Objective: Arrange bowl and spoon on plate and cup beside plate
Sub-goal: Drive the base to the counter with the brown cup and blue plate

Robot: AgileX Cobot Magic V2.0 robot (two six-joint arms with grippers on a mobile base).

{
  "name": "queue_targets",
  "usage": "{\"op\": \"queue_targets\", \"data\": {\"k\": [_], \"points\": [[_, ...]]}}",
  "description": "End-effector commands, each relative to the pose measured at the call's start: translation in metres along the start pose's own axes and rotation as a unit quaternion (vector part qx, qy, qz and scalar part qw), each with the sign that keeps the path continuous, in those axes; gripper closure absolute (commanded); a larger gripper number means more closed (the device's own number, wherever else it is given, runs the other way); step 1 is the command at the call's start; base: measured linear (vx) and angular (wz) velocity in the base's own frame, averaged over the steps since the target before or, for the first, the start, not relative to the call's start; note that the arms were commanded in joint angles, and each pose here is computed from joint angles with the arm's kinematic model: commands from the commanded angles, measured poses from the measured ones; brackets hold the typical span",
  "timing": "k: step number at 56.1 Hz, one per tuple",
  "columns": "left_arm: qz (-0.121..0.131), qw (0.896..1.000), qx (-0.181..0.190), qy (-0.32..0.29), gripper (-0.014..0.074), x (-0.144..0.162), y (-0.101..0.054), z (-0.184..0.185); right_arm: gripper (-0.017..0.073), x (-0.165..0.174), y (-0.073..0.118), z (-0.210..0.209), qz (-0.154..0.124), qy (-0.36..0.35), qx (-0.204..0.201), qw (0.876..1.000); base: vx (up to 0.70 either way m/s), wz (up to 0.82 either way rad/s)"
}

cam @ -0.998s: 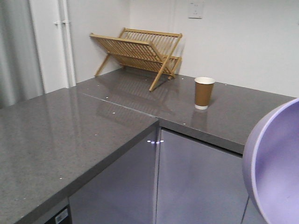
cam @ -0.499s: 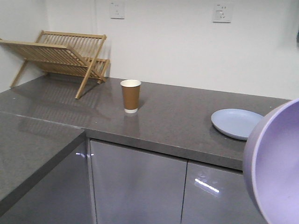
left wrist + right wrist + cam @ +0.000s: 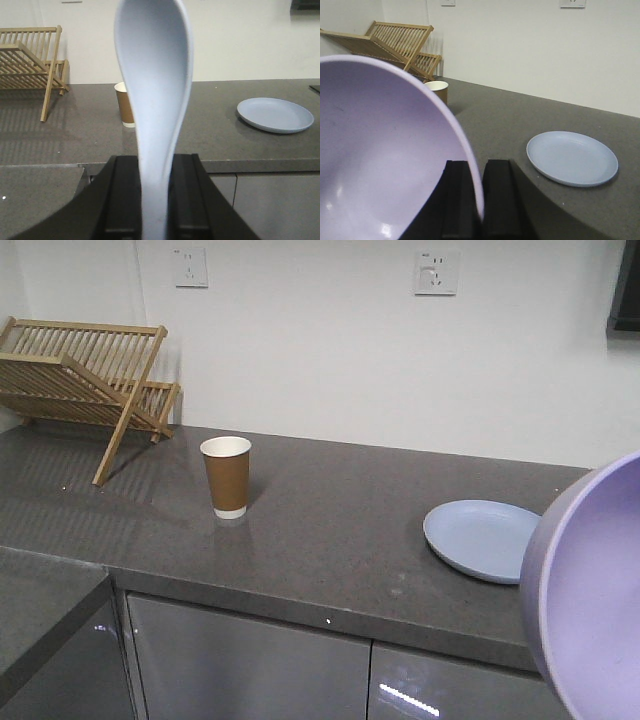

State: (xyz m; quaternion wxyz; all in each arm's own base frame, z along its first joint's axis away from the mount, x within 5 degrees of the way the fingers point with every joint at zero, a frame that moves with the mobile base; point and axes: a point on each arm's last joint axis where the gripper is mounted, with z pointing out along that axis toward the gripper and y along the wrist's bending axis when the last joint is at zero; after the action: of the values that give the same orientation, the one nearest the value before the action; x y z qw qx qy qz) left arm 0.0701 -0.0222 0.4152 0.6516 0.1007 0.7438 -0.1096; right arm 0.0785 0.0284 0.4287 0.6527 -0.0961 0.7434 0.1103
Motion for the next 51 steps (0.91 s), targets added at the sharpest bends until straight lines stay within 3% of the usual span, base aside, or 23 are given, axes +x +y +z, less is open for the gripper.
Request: {"op": "queue_targets", "data": {"k": [1, 24, 51], "points": [[-0.003, 0.999, 0.005, -0.051, 0.0600, -0.0143, -0.0010, -0.0011, 0.0568, -0.0137, -0.0009, -0.0024, 0.005, -0.044, 0.010, 0.999, 0.37, 0.05], [-0.003, 0.999, 0.005, -0.051, 0.0600, -0.0143, -0.0010, -0.0011, 0.0568, -0.0137, -0.0009, -0.0024, 0.005, -0.044, 0.010, 0.999, 0.41, 0.02], [-0.003, 0.999, 0.005, -0.051, 0.0600, -0.0143, -0.0010, -0.0011, 0.0568, -0.0137, -0.0009, -0.0024, 0.005, -0.044, 0.010, 0.999, 0.35, -0.30]]}}
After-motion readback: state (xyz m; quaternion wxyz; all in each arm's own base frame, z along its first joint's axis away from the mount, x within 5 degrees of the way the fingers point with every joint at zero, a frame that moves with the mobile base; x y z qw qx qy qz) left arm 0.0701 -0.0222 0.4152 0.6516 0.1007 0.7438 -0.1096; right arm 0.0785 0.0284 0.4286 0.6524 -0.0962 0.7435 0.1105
